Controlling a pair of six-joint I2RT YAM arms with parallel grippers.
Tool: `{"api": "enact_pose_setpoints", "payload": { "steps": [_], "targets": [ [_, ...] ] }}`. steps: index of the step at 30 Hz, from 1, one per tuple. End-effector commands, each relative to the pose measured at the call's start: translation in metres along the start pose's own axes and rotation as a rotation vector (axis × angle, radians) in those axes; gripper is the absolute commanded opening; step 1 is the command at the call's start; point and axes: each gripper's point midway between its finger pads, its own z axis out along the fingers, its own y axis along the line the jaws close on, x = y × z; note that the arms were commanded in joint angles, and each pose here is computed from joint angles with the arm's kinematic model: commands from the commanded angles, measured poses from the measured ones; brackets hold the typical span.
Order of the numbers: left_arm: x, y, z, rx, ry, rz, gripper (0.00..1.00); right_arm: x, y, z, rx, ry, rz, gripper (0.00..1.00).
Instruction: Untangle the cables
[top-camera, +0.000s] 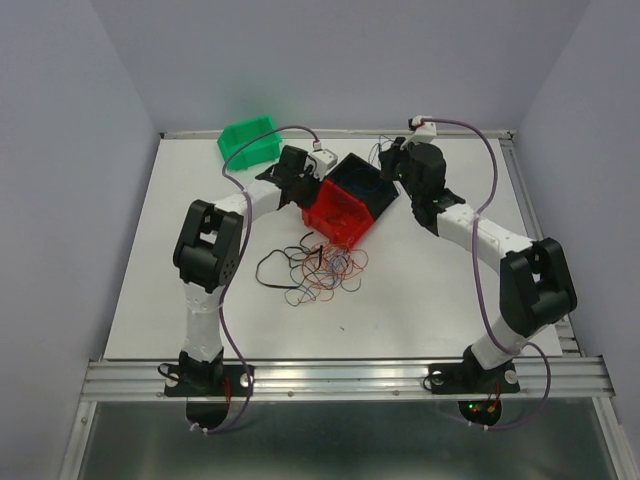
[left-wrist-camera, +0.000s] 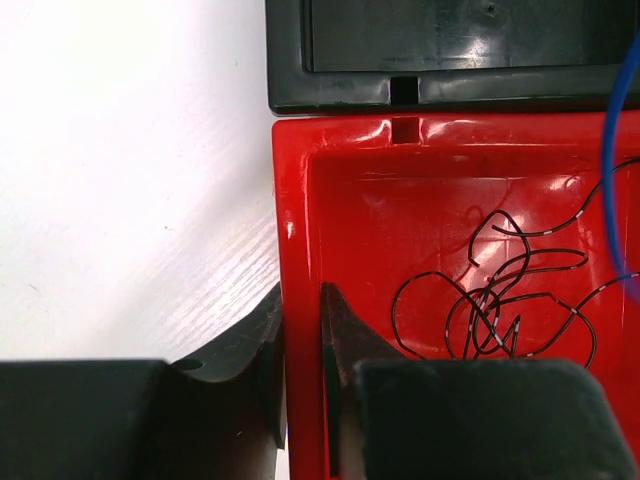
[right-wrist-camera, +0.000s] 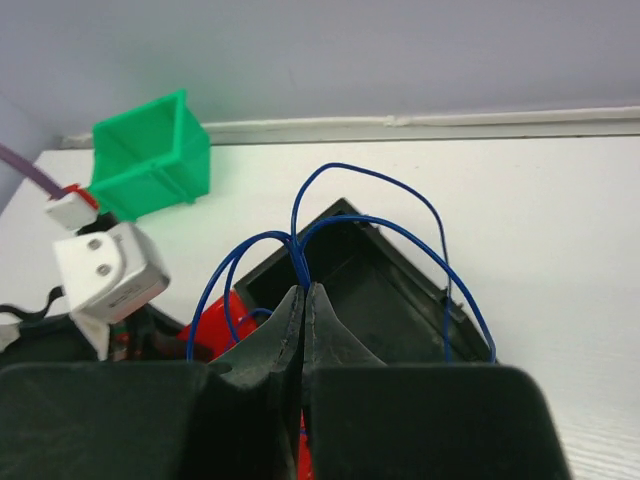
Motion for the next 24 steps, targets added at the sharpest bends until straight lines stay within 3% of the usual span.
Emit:
{"api": "enact_pose_setpoints", "payload": {
  "steps": [1, 7, 16, 24],
  "targets": [
    [-0.015, 0.010, -0.020, -0.043, -0.044, 0.060, 0.09, -0.043, -0.031, -0.006, 0.191, -0.139, -0.007, 0.01],
    [-0.017, 0.011, -0.019, -0.056, -0.041, 0.035, 0.09, -0.050, -0.055, -0.015, 0.295, -0.258, 0.006, 0.01],
    [-0.020, 0.006, -0.027, -0.048, -0.041, 0.027, 0.09, -0.034, -0.069, -0.003, 0.412, -0.305, -0.072, 0.00],
    [-0.022, 0.003, -0.034, -0.043, -0.033, 0.006, 0.09, -0.015, -0.040, 0.012, 0.487, -0.307, -0.236, 0.01]
  ]
}}
